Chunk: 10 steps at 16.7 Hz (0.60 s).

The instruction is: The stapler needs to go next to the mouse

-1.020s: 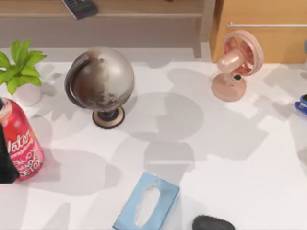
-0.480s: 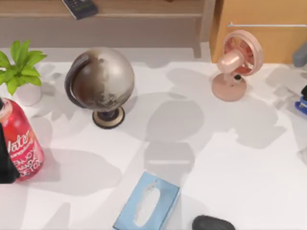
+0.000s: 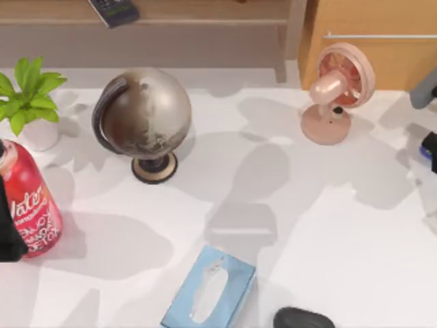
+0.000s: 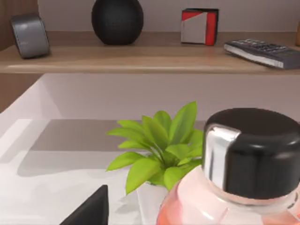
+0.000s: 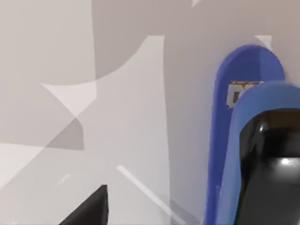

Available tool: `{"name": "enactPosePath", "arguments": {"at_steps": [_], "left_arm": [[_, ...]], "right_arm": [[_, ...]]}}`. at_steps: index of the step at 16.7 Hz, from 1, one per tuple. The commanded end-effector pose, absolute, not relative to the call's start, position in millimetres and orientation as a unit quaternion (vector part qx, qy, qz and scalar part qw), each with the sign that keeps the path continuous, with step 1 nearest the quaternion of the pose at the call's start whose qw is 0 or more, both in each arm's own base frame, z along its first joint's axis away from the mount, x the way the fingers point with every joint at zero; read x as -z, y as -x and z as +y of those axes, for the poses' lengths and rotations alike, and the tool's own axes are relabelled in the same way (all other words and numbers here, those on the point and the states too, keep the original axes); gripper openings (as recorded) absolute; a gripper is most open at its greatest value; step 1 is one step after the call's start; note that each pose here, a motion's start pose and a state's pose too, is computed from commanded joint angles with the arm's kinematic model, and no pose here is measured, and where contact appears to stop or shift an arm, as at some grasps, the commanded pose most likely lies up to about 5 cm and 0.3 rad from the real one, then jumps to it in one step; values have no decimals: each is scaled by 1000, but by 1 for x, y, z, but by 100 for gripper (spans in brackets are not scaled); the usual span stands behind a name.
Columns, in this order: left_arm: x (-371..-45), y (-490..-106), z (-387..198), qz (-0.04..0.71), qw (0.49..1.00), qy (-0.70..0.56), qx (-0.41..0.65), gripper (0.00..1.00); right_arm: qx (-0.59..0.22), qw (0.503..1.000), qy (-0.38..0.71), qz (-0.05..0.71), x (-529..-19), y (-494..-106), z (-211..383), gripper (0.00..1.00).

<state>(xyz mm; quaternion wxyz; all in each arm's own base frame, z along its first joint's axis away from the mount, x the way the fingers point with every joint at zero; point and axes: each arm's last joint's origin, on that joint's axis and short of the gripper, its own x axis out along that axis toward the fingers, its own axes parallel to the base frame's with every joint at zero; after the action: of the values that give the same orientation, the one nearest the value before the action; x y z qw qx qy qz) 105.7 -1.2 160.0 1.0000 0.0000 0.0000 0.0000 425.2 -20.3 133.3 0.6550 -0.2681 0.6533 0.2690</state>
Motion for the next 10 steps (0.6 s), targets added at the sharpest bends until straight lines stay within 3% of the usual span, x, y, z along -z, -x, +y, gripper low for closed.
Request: {"name": "enactPosePath", "arguments": {"at_steps": [6,10], "left_arm": [[-160,-106,-1,0,1000,0,0,100],[-160,-106,-1,0,1000,0,0,100]], "right_arm": [[-270,654,267,655,-114,-424,-21,100],[-270,654,267,655,-114,-424,-21,70]]}}
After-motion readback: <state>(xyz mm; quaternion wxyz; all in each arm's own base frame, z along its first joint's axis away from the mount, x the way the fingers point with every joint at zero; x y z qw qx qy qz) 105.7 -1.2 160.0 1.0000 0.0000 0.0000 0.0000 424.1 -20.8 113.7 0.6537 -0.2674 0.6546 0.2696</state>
